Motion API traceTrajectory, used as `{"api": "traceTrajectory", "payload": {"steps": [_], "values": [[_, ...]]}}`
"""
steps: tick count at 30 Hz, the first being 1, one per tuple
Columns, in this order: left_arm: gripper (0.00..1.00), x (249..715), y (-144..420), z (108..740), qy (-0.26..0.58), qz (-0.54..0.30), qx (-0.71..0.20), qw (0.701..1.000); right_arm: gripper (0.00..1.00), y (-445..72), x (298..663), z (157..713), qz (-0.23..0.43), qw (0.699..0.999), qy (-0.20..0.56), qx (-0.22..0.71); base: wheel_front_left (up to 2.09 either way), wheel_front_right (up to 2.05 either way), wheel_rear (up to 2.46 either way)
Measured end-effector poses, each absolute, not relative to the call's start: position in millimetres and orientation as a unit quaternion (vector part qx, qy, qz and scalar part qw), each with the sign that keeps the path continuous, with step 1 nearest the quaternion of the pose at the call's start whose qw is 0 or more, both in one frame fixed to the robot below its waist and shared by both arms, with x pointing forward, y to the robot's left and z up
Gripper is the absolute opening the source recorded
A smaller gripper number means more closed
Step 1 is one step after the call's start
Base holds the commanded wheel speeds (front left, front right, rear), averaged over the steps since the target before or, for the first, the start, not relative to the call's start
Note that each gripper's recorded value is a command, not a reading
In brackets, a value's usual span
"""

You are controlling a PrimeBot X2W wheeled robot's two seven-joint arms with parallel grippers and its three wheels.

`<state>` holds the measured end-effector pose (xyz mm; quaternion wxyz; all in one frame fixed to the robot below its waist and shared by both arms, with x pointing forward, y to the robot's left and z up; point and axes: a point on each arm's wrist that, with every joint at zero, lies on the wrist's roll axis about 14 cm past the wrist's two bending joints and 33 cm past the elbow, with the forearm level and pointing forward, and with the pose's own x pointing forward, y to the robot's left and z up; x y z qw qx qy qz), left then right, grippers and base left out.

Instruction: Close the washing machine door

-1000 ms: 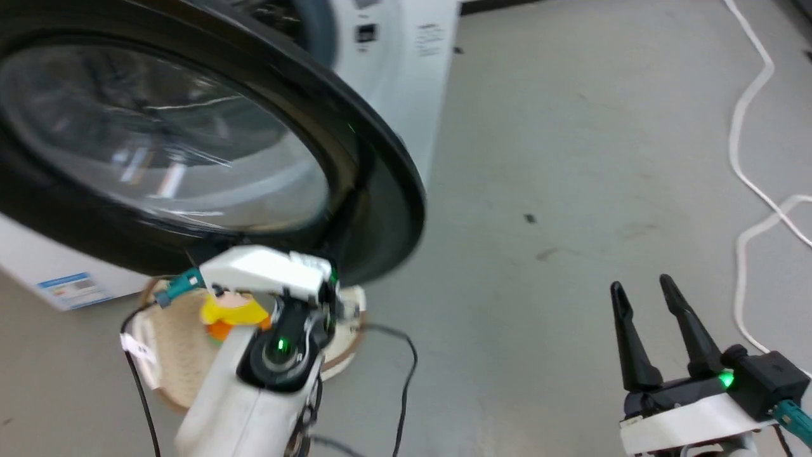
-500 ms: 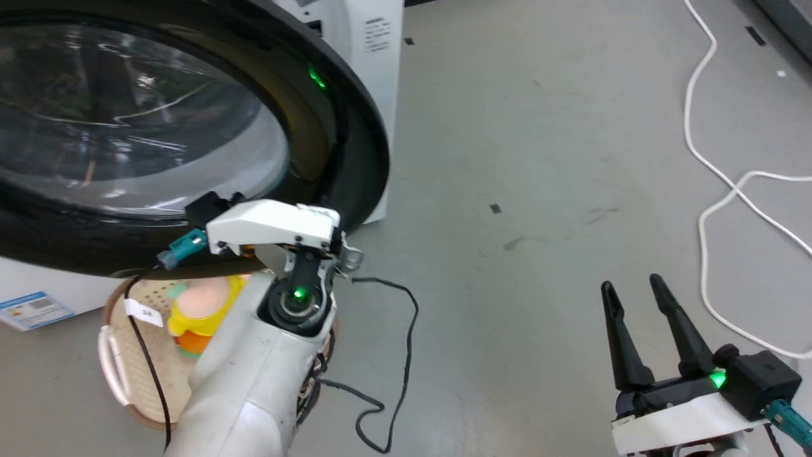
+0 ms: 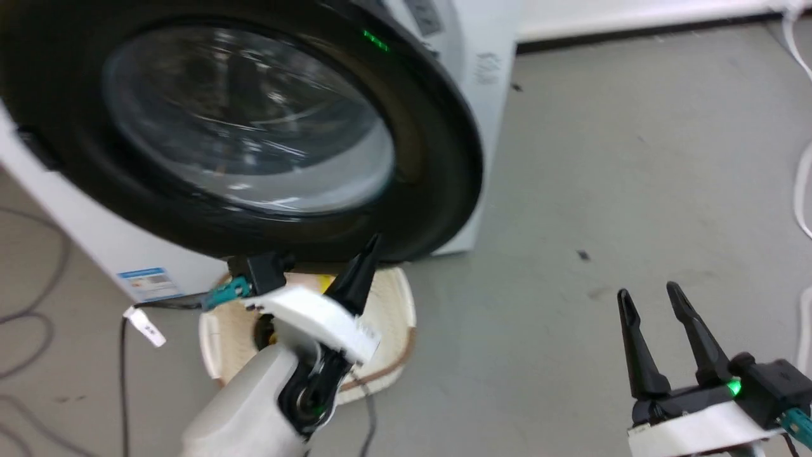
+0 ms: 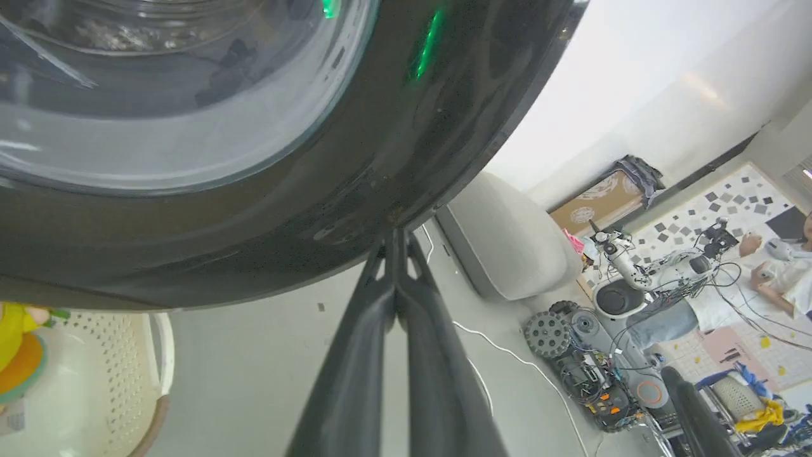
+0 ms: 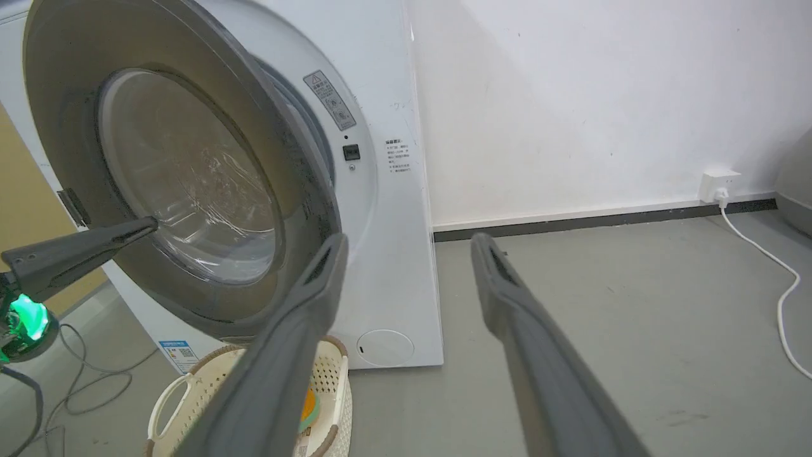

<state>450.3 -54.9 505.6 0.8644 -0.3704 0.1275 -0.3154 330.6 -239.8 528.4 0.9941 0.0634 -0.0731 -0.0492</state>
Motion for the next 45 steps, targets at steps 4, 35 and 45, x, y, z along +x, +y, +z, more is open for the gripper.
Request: {"api": "traceTrajectory", "payload": {"steps": [4, 35, 45], "values": [[0.00, 445, -15, 527, 0.050, -0.316, -0.238, 0.917, 1.00, -226, 336, 534, -0.018, 0.995, -0.082, 0.061, 0.00, 0.00, 0.00], [1.00, 358, 147, 512, -0.039, -0.043, -0.059, 0.997, 1.00, -162, 358, 534, 0.089, 0.990, -0.078, 0.073, 0.00, 0.00, 0.00], [1.00, 366, 149, 507, -0.036, -0.034, -0.045, 0.998, 0.00, -137, 378, 524, 0.151, 0.985, -0.058, 0.056, 0.00, 0.00, 0.00]]}}
